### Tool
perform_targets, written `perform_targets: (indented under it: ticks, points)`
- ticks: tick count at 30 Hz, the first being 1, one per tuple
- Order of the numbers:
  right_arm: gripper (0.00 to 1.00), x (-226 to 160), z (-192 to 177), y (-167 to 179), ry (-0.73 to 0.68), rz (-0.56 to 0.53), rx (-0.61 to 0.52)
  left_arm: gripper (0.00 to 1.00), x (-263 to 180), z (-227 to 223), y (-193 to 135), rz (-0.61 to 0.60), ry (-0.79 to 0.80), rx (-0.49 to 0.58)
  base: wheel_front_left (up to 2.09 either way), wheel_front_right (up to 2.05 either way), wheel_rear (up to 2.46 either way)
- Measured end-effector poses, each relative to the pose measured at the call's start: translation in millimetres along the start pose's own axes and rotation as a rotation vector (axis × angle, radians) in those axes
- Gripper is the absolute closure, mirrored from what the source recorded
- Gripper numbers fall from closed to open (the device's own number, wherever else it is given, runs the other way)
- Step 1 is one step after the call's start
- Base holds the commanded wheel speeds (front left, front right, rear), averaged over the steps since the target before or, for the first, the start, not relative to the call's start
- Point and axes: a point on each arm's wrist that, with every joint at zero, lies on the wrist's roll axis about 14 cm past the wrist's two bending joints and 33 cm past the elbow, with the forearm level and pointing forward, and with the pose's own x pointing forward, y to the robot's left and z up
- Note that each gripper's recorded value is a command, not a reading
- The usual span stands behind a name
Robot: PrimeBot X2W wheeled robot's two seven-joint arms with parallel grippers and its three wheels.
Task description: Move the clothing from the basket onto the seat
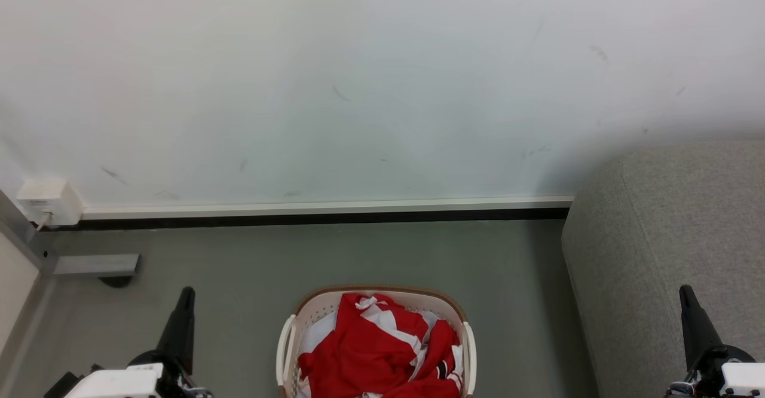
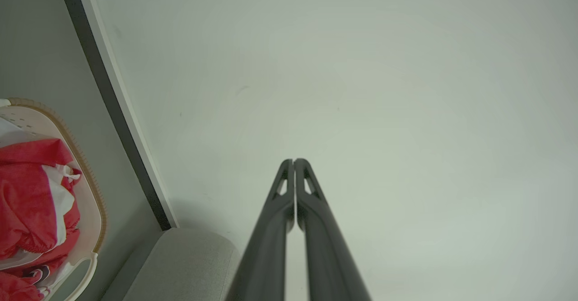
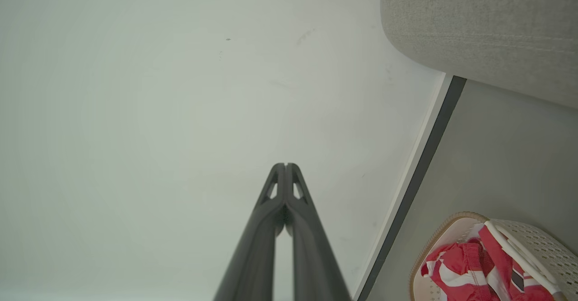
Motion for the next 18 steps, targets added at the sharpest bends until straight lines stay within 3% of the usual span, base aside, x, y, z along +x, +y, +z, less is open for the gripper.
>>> perform_targets:
  ticks: [18]
  points:
    - [1.0,0.0,0.0,0.0,0.0,0.0,0.0,1.0,0.0,0.0,0.0,0.0,0.0,0.0,0.0,0.0,0.0]
